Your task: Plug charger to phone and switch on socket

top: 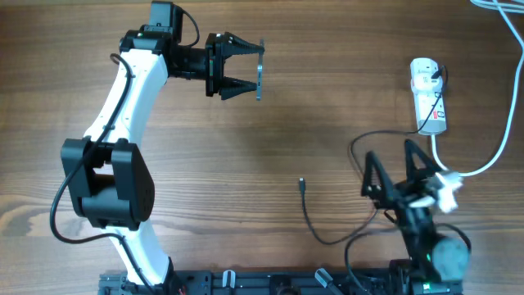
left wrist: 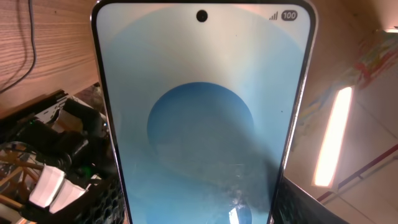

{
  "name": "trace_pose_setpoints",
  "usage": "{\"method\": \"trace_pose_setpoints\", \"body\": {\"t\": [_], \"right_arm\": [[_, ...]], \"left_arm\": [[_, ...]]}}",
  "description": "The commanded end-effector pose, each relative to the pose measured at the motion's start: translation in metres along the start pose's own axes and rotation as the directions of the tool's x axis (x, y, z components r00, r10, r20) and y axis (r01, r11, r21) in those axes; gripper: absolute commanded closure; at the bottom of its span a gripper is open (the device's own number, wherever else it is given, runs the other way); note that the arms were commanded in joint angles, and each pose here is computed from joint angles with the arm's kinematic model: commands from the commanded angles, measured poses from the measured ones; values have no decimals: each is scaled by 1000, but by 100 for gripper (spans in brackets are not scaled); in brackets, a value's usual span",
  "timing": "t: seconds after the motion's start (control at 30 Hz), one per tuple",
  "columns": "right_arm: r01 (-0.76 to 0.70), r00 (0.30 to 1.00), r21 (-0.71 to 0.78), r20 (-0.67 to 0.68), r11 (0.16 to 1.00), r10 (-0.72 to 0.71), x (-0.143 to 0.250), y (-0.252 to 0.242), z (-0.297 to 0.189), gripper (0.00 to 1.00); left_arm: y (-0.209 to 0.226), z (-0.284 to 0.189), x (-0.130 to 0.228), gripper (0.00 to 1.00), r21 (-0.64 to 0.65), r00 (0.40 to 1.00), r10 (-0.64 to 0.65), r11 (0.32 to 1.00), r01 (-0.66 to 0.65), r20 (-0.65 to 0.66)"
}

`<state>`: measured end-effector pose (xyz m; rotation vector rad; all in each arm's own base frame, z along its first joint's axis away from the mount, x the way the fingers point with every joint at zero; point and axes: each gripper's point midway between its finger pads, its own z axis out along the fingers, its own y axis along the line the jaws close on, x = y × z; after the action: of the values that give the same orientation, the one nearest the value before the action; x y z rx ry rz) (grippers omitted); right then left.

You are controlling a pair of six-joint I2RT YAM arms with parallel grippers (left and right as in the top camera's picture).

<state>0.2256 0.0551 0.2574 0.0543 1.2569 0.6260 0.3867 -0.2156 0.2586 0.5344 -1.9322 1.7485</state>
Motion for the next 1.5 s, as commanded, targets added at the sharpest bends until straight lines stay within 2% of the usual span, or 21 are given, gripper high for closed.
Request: {"method": "trace_pose_setpoints", "body": {"t": [0.0, 0.07, 0.13, 0.2, 0.3, 0.37, 0.5, 0.63, 0.7, 0.8, 0.97, 1.07, 1.1, 1.27, 1.33, 1.47], "right_arm": [[-109, 978, -174, 157, 979, 137, -51, 38, -7, 0], [-61, 973, -199, 209, 978, 103, -76, 51, -9, 0], [24, 980, -199, 199, 980, 16, -95, 66, -5, 0], [64, 992, -149, 116, 987, -47, -106, 71, 5, 0], [125, 989, -50, -76, 991, -129, -119, 71, 24, 0], [124, 971, -82, -197, 989, -138, -121, 82, 33, 0], [-133, 921, -266, -389, 955, 20, -122, 133, 41, 0], [-327, 879, -366, -456, 872, 138, -131, 158, 55, 1], [-424, 825, -344, -529, 838, 200, -130, 162, 63, 3], [-461, 771, -321, -607, 828, 194, -127, 166, 73, 3], [-311, 746, -125, -646, 942, 161, -116, 143, 101, 1], [-195, 702, -3, -699, 981, 137, -98, 131, 115, 1], [-158, 685, 26, -717, 987, 128, -92, 128, 118, 1], [105, 500, 126, -864, 987, 57, -42, 128, 122, 3], [180, 494, 200, -865, 963, 87, -30, 129, 129, 2], [226, 482, 203, -873, 953, 72, 0, 149, 141, 1]], "left_arm": [[-15, -1, 22, 39, 35, 998, 38, 999, -37, -44], [-15, 0, 23, 40, 34, 998, 39, 999, -37, -47], [-14, 0, 23, 39, 32, 998, 39, 999, -37, -48], [-14, 0, 23, 39, 32, 998, 39, 999, -37, -48], [-14, 0, 23, 39, 32, 998, 39, 999, -38, -48], [-14, 0, 23, 39, 32, 998, 39, 999, -38, -48], [-14, 0, 23, 39, 32, 998, 39, 999, -37, -48], [-14, 0, 23, 39, 32, 998, 39, 999, -37, -48], [-14, 0, 23, 39, 32, 998, 39, 999, -37, -48], [-14, 1, 23, 40, 31, 998, 38, 999, -37, -49], [-12, 6, 23, 40, 15, 998, 34, 999, -34, -46], [-6, 10, 17, 40, -22, 1000, -7, 1000, 7, -11], [-5, 11, 16, 39, -28, 1000, -12, 1000, 12, -5], [0, 20, 16, 40, -55, 999, -33, 998, 33, 0], [1, 22, 16, 39, -63, 998, -56, 996, 56, 5], [1, 23, 16, 40, -65, 997, -80, 995, 81, 5]]}}
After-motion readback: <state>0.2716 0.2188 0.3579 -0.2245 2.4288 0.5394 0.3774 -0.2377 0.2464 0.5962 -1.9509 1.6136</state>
